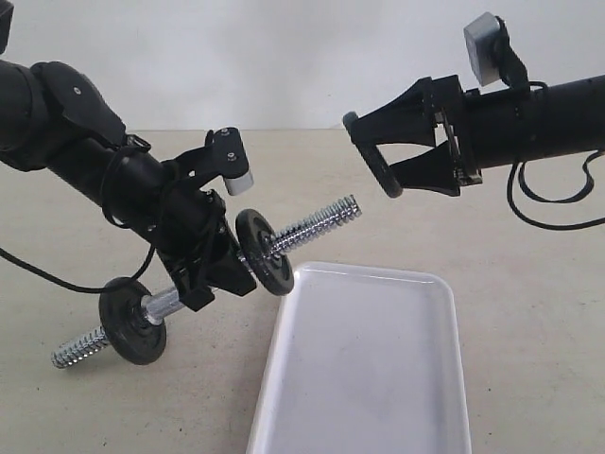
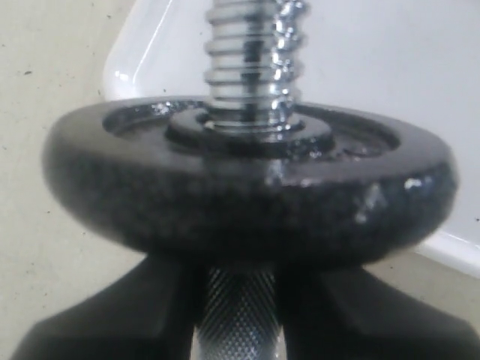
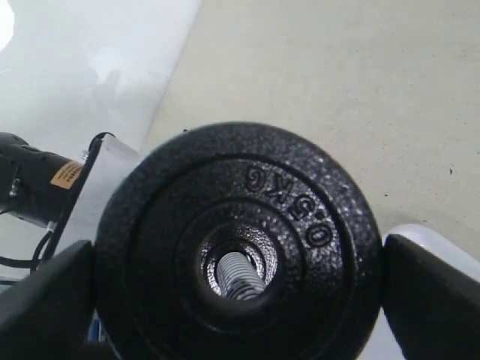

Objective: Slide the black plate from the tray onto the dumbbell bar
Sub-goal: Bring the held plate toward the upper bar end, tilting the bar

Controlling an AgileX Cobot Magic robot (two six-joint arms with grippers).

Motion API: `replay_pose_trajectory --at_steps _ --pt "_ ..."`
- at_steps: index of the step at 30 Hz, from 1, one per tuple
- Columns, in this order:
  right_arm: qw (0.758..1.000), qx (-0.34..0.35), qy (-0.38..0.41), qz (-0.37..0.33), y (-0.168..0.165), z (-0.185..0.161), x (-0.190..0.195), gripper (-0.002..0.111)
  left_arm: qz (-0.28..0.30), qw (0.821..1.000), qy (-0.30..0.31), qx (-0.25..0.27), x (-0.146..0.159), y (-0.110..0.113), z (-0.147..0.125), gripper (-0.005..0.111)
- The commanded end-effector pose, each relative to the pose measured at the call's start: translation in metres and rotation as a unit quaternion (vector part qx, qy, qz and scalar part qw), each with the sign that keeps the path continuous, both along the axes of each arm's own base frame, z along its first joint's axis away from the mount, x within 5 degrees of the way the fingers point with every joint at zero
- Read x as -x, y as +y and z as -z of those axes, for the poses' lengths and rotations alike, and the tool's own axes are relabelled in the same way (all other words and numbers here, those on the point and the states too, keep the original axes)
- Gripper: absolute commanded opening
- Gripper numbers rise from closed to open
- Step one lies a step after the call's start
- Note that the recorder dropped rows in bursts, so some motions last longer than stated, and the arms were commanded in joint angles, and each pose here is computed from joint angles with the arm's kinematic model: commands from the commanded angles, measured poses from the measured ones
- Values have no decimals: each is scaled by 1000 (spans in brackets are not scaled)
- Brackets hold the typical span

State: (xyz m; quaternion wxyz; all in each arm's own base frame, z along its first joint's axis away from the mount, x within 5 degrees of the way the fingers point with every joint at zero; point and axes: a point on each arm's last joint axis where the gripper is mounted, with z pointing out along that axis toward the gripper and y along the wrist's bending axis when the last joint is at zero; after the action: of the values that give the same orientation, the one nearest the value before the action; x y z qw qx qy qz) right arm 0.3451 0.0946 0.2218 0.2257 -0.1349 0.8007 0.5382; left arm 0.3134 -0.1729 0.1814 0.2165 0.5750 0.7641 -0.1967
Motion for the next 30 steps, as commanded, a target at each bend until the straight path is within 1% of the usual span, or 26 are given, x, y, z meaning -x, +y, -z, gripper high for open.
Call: replay_pose_trajectory --at_steps 1,10,19,22,25,30 --pt "999 -25 -17 -12 1 -13 1 0 -22 997 -27 71 0 -9 -34 4" --pt "1000 -3 -12 -28 1 -9 4 0 -21 993 -38 105 -2 -13 -39 4" --pt "999 5 0 -34 2 -7 6 0 -40 990 -61 118 -7 -14 -41 4" --pt "998 6 1 -57 17 -7 11 0 -43 987 -67 139 -8 -16 -44 4" --pt "997 6 1 -81 33 -7 17 0 -43 987 -67 141 -8 -17 -44 4" --pt "996 -1 7 -84 39 -8 18 0 -43 987 -67 141 -8 -17 -44 4"
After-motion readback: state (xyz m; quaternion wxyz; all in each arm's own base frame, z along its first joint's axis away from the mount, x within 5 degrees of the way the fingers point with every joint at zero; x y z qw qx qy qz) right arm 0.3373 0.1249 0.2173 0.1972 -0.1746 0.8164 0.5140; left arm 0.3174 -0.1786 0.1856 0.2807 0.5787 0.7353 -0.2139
